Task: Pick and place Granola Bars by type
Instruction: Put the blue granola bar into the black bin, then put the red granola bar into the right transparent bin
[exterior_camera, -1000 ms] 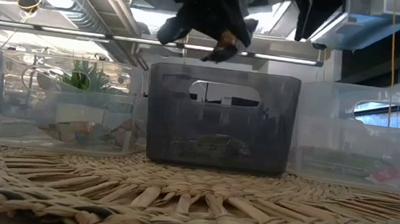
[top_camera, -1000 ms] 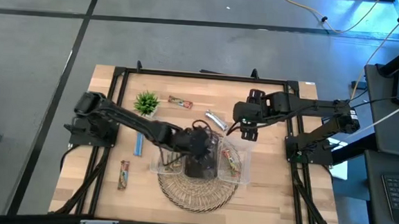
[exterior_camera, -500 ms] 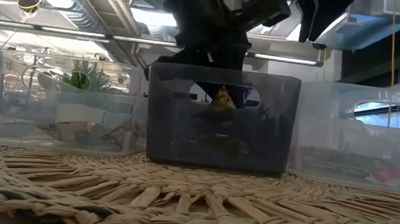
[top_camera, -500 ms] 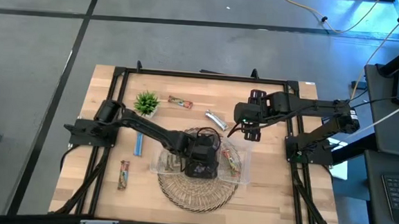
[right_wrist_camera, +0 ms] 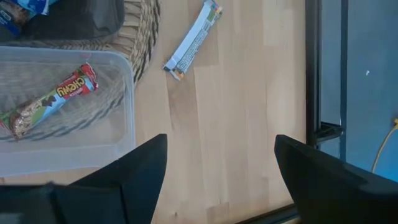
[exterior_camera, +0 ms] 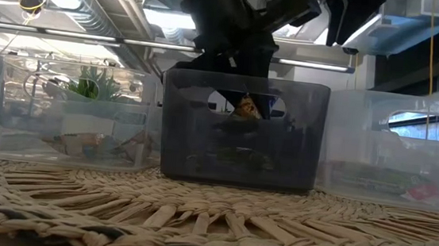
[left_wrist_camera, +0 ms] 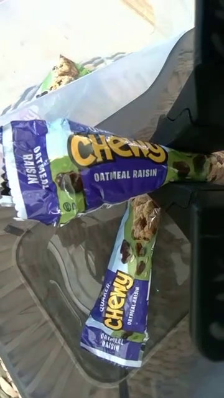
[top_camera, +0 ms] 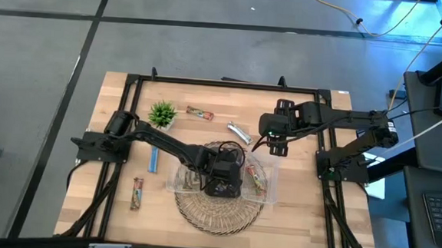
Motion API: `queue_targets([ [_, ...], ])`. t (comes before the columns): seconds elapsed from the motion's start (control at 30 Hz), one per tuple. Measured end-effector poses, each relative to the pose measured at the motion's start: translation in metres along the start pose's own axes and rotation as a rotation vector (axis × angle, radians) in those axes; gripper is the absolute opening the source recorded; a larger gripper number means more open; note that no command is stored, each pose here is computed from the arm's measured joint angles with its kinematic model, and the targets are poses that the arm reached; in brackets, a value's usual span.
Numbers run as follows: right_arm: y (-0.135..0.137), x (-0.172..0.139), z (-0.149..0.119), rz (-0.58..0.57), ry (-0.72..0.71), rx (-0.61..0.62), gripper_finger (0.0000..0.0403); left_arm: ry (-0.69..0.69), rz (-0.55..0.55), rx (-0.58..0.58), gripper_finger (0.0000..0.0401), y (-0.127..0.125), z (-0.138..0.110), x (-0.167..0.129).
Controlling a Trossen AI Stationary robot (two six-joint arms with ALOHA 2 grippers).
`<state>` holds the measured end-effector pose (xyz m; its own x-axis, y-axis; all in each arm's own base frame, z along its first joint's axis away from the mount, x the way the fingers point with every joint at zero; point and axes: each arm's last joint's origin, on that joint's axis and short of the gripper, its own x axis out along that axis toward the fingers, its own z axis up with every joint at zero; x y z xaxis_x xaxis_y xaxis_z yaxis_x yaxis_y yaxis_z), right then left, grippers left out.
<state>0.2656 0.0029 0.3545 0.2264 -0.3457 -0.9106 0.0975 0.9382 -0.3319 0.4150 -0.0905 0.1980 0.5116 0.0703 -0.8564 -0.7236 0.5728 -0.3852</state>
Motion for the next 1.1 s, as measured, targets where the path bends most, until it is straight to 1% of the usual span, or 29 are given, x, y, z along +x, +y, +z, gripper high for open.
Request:
queue_targets([
  [0.13, 0.0, 0.0, 0.001, 0.0, -0.005, 0.002, 0.0297, 0.0, 0.0, 0.0, 0.0048, 0.0, 0.0, 0.0],
  [0.27, 0.0, 0.0, 0.002, 0.001, -0.015, 0.006, 0.0297, -0.001, 0.001, -0.021, 0.0058, 0.0, 0.0, 0.0],
  [0.47, 0.0, 0.0, 0.002, 0.001, -0.021, 0.008, 0.0297, -0.001, 0.006, -0.022, 0.0093, 0.0, 0.0, 0.0],
  [0.6, 0.0, 0.0, 0.002, 0.001, -0.021, 0.008, 0.0297, 0.016, 0.004, 0.007, 0.0117, 0.001, 0.0, -0.002],
  [0.7, 0.0, 0.0, 0.002, 0.001, -0.021, -0.002, 0.0297, 0.044, 0.021, 0.004, 0.0127, 0.004, 0.002, -0.018],
  [0.9, 0.0, 0.0, 0.002, 0.001, -0.022, -0.014, 0.0297, 0.018, 0.147, -0.04, 0.0132, 0.018, 0.001, -0.068],
  [1.0, 0.0, 0.0, 0.002, 0.001, -0.022, -0.014, 0.0297, 0.016, 0.192, -0.066, 0.013, 0.024, -0.008, -0.095],
  [1.1, 0.0, 0.0, 0.002, 0.001, -0.022, -0.017, 0.0297, 0.007, 0.247, -0.062, 0.013, 0.029, -0.023, -0.118],
])
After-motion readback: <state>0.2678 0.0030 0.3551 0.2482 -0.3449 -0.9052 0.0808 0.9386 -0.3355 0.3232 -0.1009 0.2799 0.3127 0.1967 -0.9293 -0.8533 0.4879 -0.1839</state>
